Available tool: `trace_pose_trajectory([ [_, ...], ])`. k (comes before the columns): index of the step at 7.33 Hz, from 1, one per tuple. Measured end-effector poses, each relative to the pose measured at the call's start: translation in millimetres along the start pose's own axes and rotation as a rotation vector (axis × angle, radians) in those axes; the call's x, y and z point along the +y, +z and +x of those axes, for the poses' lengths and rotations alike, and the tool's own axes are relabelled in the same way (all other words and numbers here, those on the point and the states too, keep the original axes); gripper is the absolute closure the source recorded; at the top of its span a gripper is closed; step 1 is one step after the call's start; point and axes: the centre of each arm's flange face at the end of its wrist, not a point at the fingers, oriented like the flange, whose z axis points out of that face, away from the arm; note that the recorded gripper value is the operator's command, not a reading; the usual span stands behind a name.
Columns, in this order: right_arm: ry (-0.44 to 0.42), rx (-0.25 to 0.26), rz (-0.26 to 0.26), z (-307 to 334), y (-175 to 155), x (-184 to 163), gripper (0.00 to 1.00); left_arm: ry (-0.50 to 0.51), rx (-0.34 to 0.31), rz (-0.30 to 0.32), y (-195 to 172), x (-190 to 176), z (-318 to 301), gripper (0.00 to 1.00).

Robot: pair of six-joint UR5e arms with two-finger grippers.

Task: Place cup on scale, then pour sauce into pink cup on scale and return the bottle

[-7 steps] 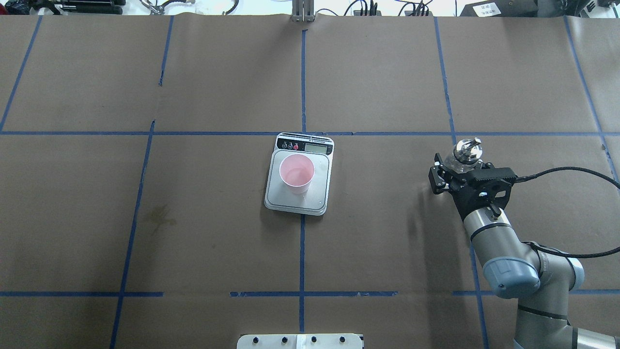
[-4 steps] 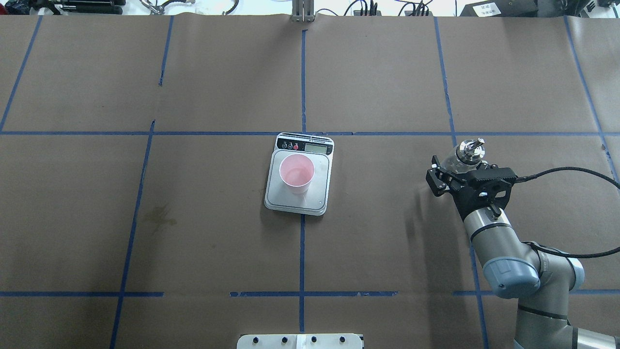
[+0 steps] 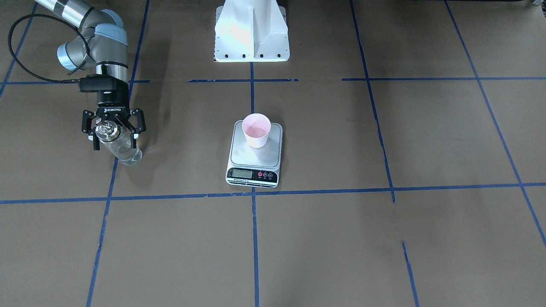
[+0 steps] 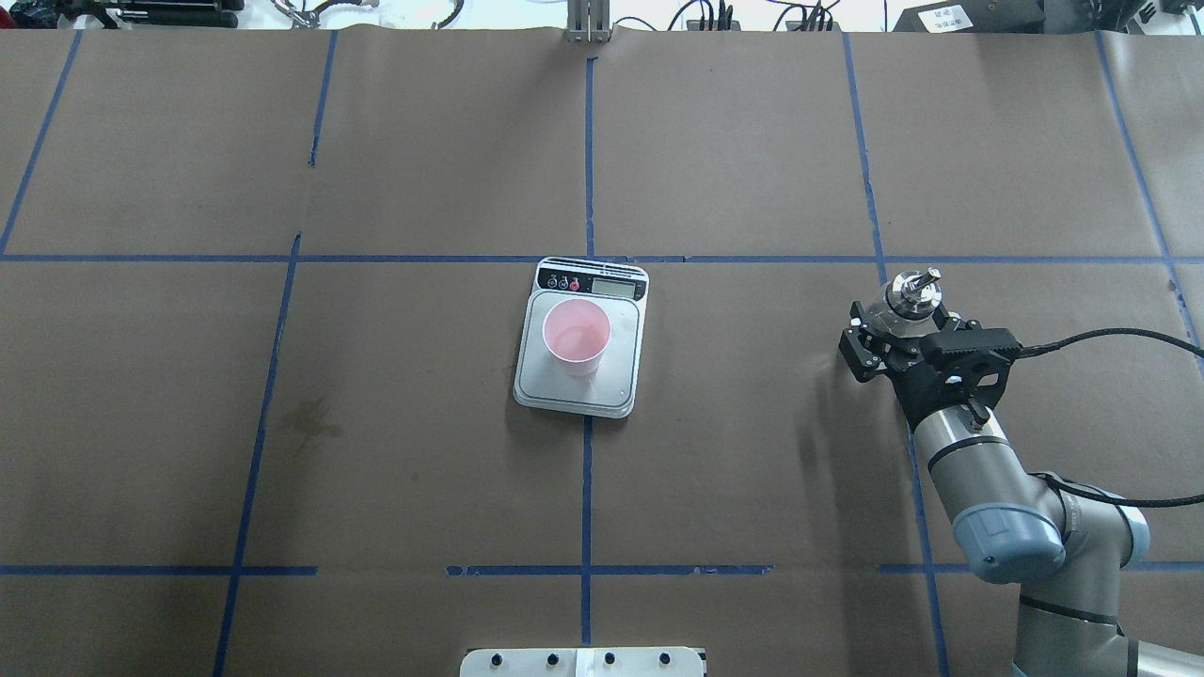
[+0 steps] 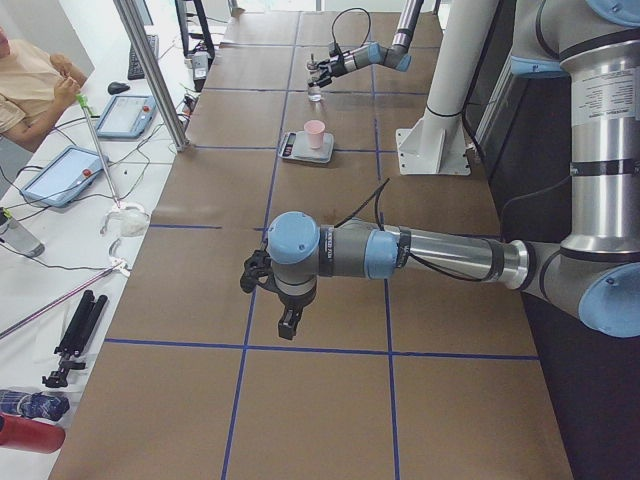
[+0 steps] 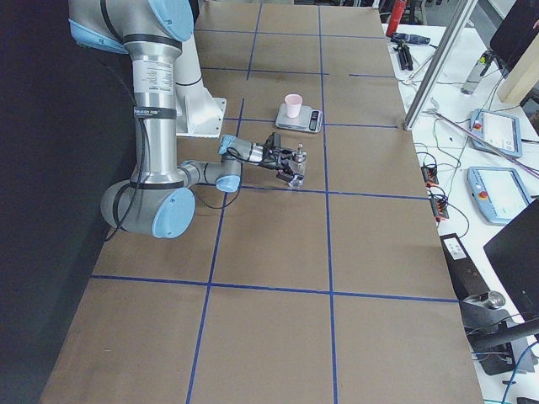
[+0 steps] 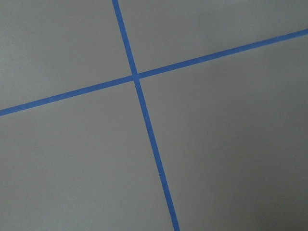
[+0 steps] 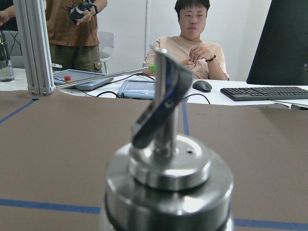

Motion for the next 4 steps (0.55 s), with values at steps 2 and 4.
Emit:
trace_pose_trajectory([
  [2,0.017,-0.015,0.011,-5.2,-7.5,-4.8,0.00,-0.001,0.000,-0.001,0.3,0.2,-0.2,0.00],
  [4,0.028,-0.032,0.018,-10.1,-21.1,-6.2,0.00,-0.004,0.001,-0.004,1.4,1.8,-1.1,0.00],
])
